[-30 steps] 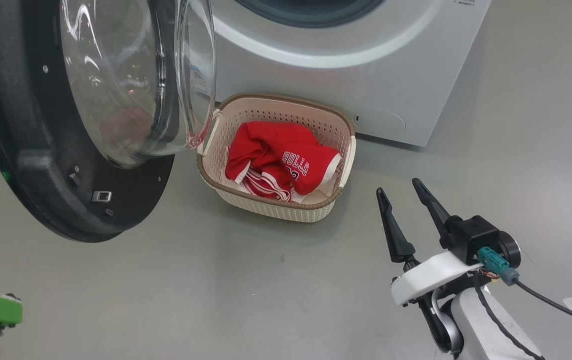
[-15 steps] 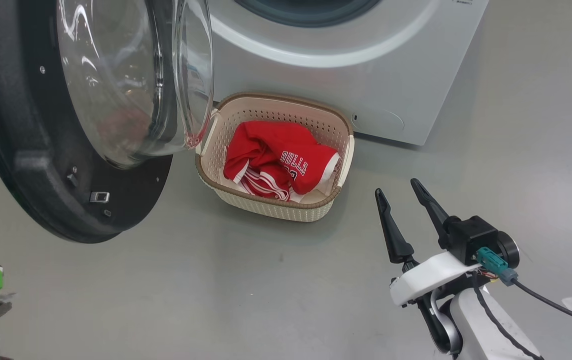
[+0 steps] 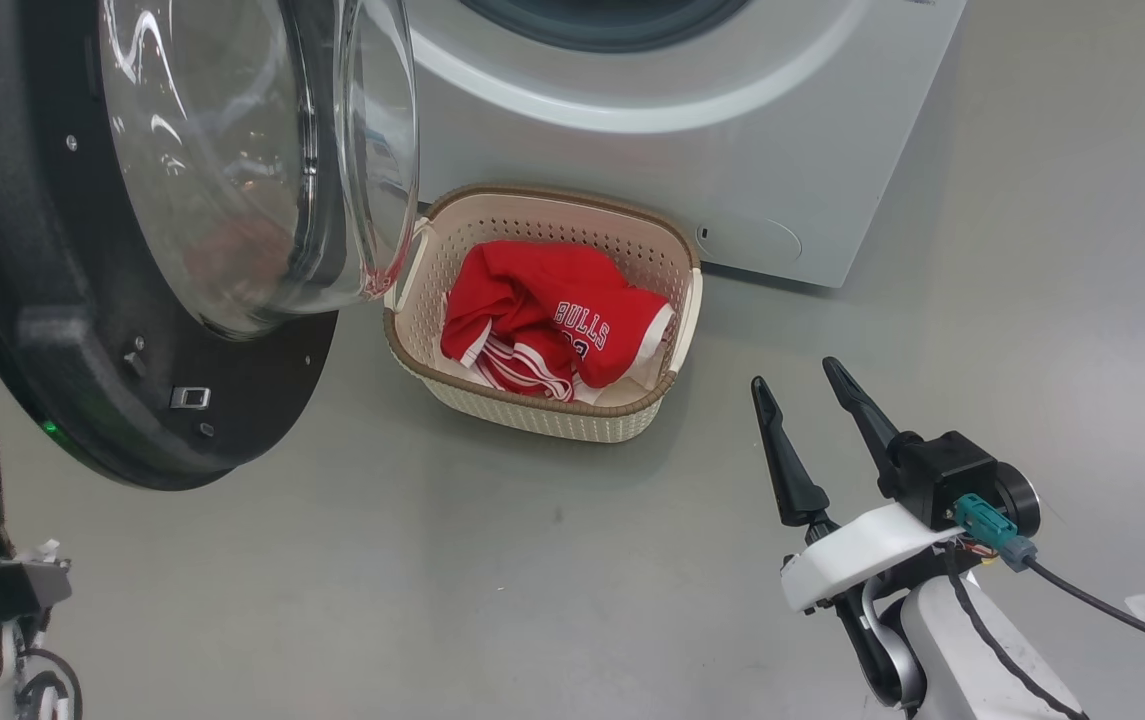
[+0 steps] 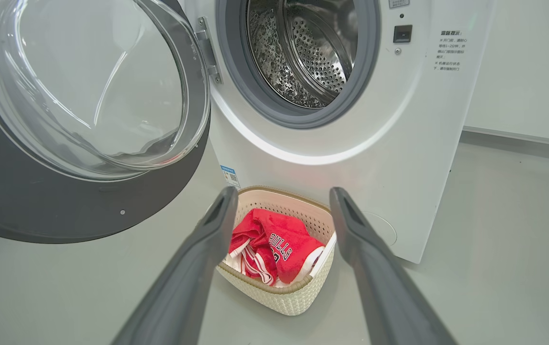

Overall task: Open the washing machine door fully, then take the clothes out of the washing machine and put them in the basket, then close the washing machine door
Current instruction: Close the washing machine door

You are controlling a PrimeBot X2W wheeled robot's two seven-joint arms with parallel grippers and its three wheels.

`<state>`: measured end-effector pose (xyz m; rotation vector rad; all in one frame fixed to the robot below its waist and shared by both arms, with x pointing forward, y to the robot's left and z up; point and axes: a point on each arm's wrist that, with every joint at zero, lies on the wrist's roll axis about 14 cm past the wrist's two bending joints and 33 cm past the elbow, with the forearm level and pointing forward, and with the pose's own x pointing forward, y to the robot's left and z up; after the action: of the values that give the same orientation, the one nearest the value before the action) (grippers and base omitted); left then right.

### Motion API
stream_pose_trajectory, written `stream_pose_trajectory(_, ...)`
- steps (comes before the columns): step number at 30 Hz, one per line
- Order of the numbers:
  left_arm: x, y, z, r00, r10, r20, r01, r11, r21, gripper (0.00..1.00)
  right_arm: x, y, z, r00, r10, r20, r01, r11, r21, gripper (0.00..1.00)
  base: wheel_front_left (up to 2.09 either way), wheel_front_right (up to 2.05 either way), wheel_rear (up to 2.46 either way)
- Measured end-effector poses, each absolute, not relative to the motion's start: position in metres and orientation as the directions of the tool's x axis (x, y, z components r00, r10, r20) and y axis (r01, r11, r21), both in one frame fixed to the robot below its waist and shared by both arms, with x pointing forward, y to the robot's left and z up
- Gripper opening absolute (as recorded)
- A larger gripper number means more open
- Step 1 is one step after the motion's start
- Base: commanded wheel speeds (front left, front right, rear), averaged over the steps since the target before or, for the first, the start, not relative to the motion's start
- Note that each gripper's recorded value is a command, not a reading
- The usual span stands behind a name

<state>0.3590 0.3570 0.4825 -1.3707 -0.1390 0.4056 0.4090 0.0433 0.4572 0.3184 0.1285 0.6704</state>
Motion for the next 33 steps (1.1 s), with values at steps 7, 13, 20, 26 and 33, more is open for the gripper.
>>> stream_pose_trajectory(7, 0.361, 0.341, 0.471, 0.950, 0.241, -0.199, -0.195, -0.043, -0.980, 0.00, 0.409, 0.044, 0.457, 0.777, 0.629, -0.015, -0.590, 0.737, 0.330, 1.00, 0.00, 0.00, 0.00)
stream_pose_trajectory(13, 0.364, 0.327, 0.475, 0.971, 0.139, -0.193, -0.179, -0.107, -0.978, 0.00, 0.409, 0.044, 0.456, 0.776, 0.631, -0.018, -0.591, 0.736, 0.331, 1.00, 0.00, 0.00, 0.00)
stream_pose_trajectory(20, 0.369, 0.311, 0.486, 0.987, 0.031, -0.158, -0.154, -0.102, -0.983, 0.00, 0.408, 0.045, 0.455, 0.774, 0.633, -0.022, -0.592, 0.735, 0.332, 1.00, 0.00, 0.00, 0.00)
stream_pose_trajectory(26, 0.375, 0.282, 0.503, 0.988, -0.124, -0.088, -0.101, -0.098, -0.990, 0.00, 0.407, 0.045, 0.453, 0.773, 0.633, -0.028, -0.590, 0.736, 0.333, 1.00, 0.00, 0.00, 0.00)
stream_pose_trajectory(33, 0.371, 0.272, 0.505, 0.983, -0.172, -0.058, -0.079, -0.119, -0.990, 0.00, 0.404, 0.045, 0.451, 0.768, 0.639, -0.034, -0.594, 0.732, 0.334, 1.00, 0.00, 0.00, 0.00)
